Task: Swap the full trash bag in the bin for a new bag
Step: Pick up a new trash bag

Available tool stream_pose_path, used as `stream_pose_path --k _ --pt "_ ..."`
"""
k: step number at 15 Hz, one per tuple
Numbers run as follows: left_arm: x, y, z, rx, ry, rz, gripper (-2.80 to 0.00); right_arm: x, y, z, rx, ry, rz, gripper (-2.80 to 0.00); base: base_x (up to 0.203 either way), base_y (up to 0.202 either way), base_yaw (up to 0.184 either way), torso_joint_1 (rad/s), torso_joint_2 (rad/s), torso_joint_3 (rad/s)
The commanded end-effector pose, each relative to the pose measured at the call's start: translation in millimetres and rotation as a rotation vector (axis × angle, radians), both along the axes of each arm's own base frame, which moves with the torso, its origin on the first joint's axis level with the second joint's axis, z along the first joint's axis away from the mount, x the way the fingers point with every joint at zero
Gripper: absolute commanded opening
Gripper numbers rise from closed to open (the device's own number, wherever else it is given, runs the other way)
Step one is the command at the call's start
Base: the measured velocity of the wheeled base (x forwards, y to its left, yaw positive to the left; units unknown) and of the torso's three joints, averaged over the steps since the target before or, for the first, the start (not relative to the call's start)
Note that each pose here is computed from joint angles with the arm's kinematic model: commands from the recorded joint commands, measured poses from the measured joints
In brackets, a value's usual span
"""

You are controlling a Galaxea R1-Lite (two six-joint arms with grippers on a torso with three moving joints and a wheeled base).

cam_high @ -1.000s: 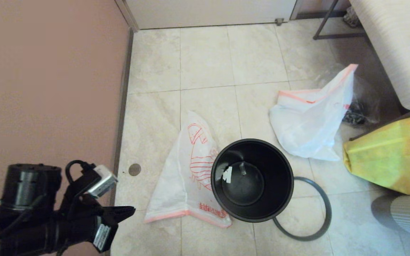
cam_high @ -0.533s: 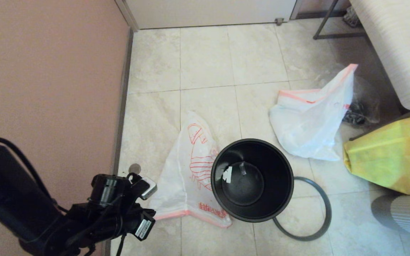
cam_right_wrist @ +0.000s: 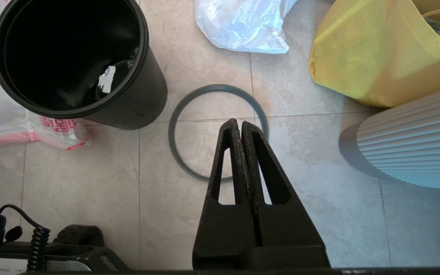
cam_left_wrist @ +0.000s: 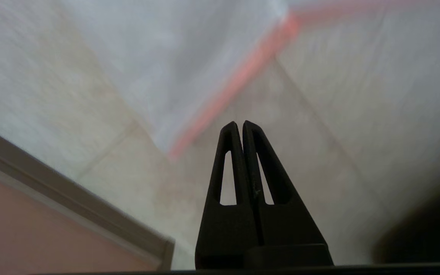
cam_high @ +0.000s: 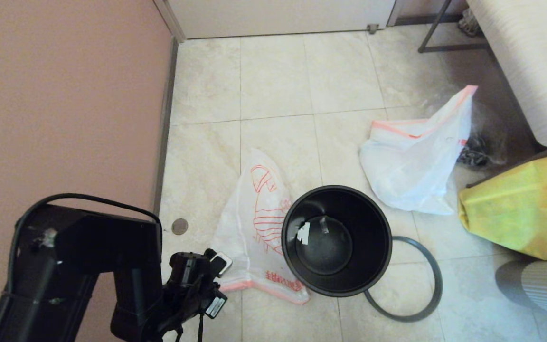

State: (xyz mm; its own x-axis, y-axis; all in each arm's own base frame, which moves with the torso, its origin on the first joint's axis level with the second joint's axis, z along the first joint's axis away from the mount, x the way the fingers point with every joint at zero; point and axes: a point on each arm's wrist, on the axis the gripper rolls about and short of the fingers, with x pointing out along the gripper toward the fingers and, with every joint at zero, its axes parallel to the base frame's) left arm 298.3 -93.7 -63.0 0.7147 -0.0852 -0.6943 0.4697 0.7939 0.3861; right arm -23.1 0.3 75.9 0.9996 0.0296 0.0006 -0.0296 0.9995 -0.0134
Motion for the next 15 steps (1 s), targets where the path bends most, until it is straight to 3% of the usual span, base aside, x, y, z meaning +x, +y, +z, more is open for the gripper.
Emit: stream_pose_path --k 1,3,5,7,10,13,15 --pt "0 -1 -18 0.036 0.057 -0.009 -2.8 0 0 0 0.0 0.001 0.001 -2.8 0.0 0.0 0.0 0.0 0.0 0.0" --pt "13 -3 -15 0.07 0.07 -0.008 -2.8 0 0 0 0.0 0.001 0.001 -2.8 0.0 0.0 0.0 0.0 0.0 0.0" --pt "30 -7 -11 0.153 0.039 0.022 -2.8 0 0 0 0.0 -0.001 0.001 -2.8 0.0 0.0 0.0 0.0 0.0 0.0" --pt "43 -18 -9 0.198 0.029 0.014 -2.8 0 0 0 0.0 0.001 0.001 -2.8 0.0 0.0 0.0 0.0 0.0 0.0" --pt "65 -32 -4 0.239 0.084 0.002 -2.8 0 0 0 0.0 0.001 0.001 -2.8 0.0 0.0 0.0 0.0 0.0 0.0" --pt "92 -34 -8 0.249 0.127 0.043 -2.8 0 0 0 0.0 0.001 0.001 -2.8 0.0 0.0 0.0 0.0 0.0 0.0" --pt "99 -26 -4 0.185 0.128 0.087 -2.8 0 0 0 0.0 0.001 0.001 -2.8 0.0 0.0 0.0 0.0 0.0 0.0"
